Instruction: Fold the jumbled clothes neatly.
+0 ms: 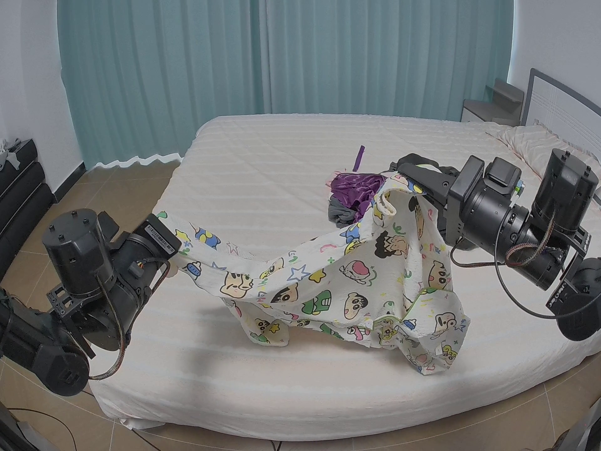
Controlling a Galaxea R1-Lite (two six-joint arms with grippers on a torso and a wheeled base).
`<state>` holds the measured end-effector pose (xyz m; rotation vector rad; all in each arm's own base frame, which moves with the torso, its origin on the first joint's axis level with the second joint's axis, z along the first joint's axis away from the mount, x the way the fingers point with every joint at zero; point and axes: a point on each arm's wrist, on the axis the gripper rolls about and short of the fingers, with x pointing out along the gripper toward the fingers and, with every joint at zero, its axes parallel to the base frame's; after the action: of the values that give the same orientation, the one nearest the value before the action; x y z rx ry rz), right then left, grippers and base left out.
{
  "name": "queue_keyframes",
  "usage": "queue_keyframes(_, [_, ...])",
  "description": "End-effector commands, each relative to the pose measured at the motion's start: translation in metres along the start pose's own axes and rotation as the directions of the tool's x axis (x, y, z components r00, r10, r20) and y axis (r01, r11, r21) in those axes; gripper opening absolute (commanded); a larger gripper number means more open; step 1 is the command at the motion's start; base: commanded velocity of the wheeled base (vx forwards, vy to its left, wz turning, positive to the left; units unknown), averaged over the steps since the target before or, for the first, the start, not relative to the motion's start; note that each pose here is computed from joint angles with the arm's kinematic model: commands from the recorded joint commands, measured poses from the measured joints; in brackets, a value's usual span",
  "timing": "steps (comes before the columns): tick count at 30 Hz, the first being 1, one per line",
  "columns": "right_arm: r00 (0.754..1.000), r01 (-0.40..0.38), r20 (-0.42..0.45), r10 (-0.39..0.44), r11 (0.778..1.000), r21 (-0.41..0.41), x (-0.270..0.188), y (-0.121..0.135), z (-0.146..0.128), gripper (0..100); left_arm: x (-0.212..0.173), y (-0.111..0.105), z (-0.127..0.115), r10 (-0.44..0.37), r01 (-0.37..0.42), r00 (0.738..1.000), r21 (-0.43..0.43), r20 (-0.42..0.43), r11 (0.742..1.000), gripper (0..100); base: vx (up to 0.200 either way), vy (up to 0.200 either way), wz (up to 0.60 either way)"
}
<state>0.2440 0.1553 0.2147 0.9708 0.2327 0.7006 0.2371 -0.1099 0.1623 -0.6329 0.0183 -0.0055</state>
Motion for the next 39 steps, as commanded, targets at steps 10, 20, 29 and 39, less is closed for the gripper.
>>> queue_keyframes(10, [1.000, -0.003, 0.008, 0.003, 1.000, -0.002, -0.001, 0.001, 0.002, 0, 0.000, 0.000, 0.001, -0.001, 0.001, 1.000, -0.002, 0.003, 1.000, 0, 0.000, 0.200, 0.00])
queue_keyframes(20, [1.000, -0.005, 0.018, 0.005, 1.000, -0.004, -0.003, 0.002, 0.005, 0, -0.001, -0.001, 0.000, -0.004, 0.004, 1.000, -0.001, -0.002, 1.000, 0, 0.000, 0.120, 0.00])
queue_keyframes(29, [1.000, -0.015, 0.025, 0.015, 1.000, -0.009, -0.006, 0.006, 0.007, 0, -0.005, -0.003, 0.005, -0.015, 0.015, 1.000, -0.011, 0.015, 1.000, 0, -0.022, 0.000, 0.00])
queue_keyframes(39, [0.991, -0.100, 0.083, 0.104, 0.993, -0.057, -0.030, 0.034, 0.024, 0, -0.024, -0.011, 0.027, -0.071, 0.074, 0.995, -0.036, 0.069, 0.997, 0, -0.200, 0.000, 0.00])
